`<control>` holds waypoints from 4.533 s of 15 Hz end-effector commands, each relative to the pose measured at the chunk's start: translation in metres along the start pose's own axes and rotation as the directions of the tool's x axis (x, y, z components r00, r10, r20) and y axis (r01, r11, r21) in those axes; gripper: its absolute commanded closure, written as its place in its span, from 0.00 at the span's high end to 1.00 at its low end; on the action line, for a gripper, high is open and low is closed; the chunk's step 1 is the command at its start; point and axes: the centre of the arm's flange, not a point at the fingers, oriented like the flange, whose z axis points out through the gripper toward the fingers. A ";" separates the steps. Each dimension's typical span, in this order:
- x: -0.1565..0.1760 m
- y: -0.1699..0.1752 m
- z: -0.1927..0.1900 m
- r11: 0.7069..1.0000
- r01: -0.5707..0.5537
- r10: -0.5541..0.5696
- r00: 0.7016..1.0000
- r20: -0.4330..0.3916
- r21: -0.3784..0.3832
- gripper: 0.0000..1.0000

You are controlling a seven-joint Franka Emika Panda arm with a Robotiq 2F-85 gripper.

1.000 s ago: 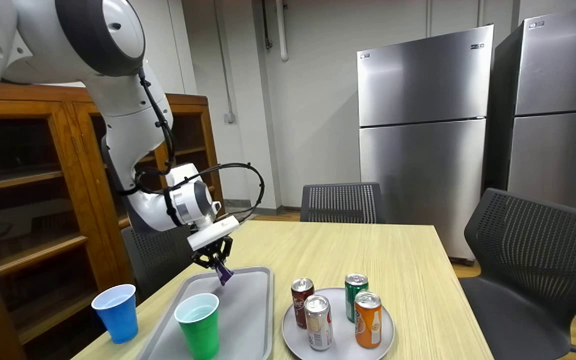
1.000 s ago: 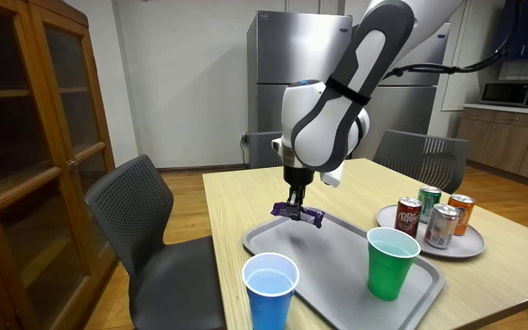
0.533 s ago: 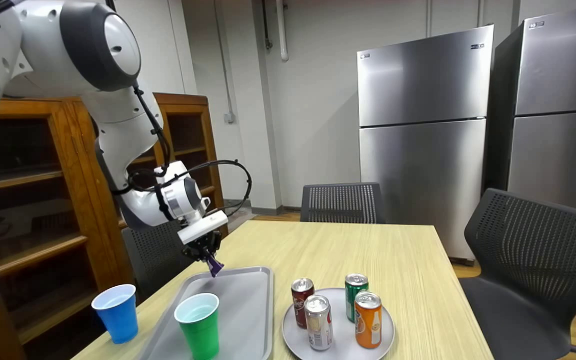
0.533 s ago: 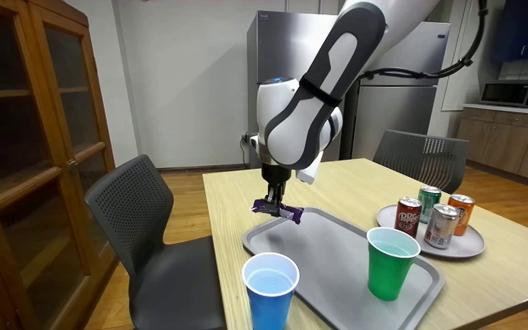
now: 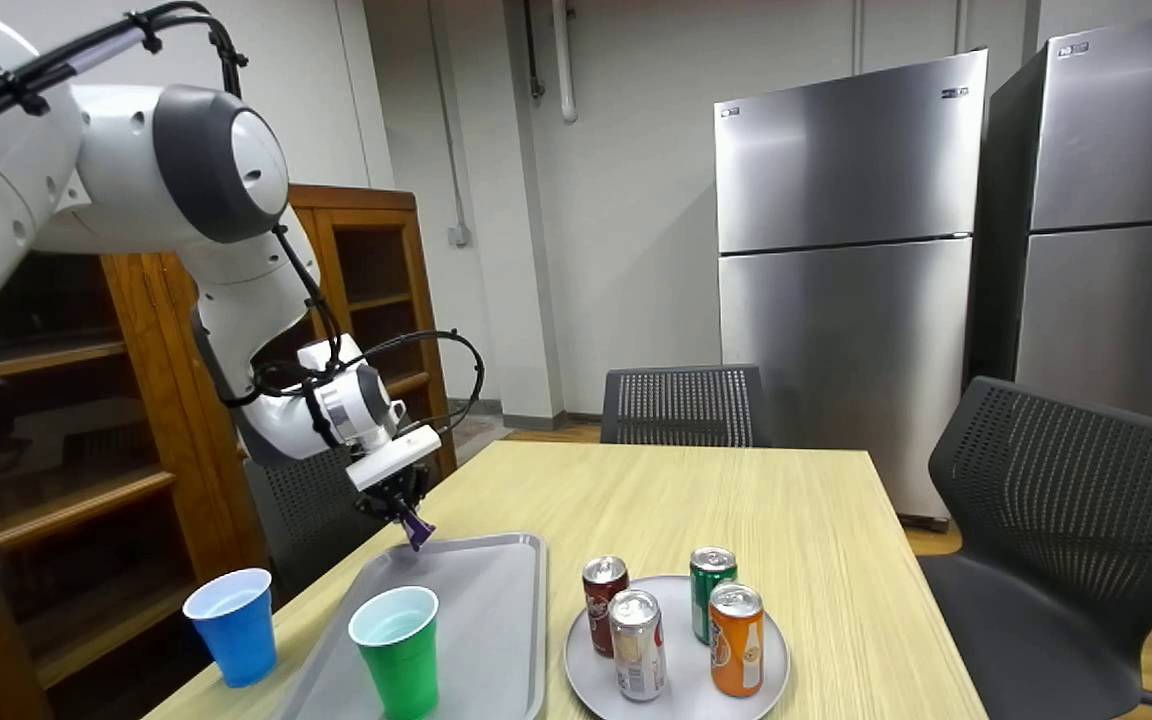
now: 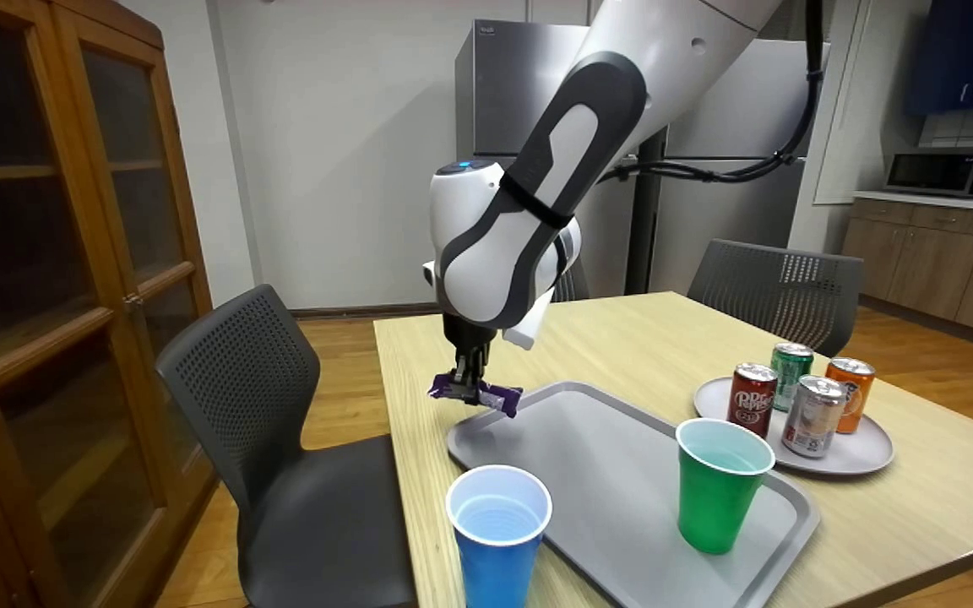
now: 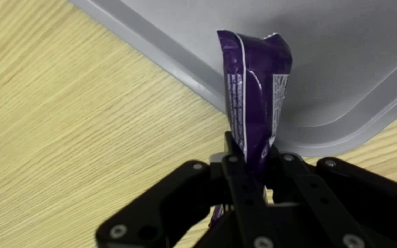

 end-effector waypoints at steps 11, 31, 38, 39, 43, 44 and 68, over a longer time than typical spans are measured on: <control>0.055 0.015 0.031 0.996 -0.011 0.010 1.000 -0.006 -0.092 0.04; 0.054 0.014 0.019 0.990 -0.109 0.107 0.994 -0.028 -0.089 1.00; 0.026 0.019 -0.011 0.984 -0.140 0.139 0.990 -0.021 -0.108 1.00; 0.023 0.016 -0.015 0.984 -0.144 0.143 0.990 -0.019 -0.105 1.00; 0.005 0.002 -0.036 0.986 -0.143 0.143 0.990 -0.005 -0.080 1.00; -0.001 -0.001 -0.040 0.987 -0.145 0.145 0.989 -0.002 -0.076 1.00; -0.189 -0.087 -0.142 0.873 -0.486 0.488 0.868 0.092 -0.047 1.00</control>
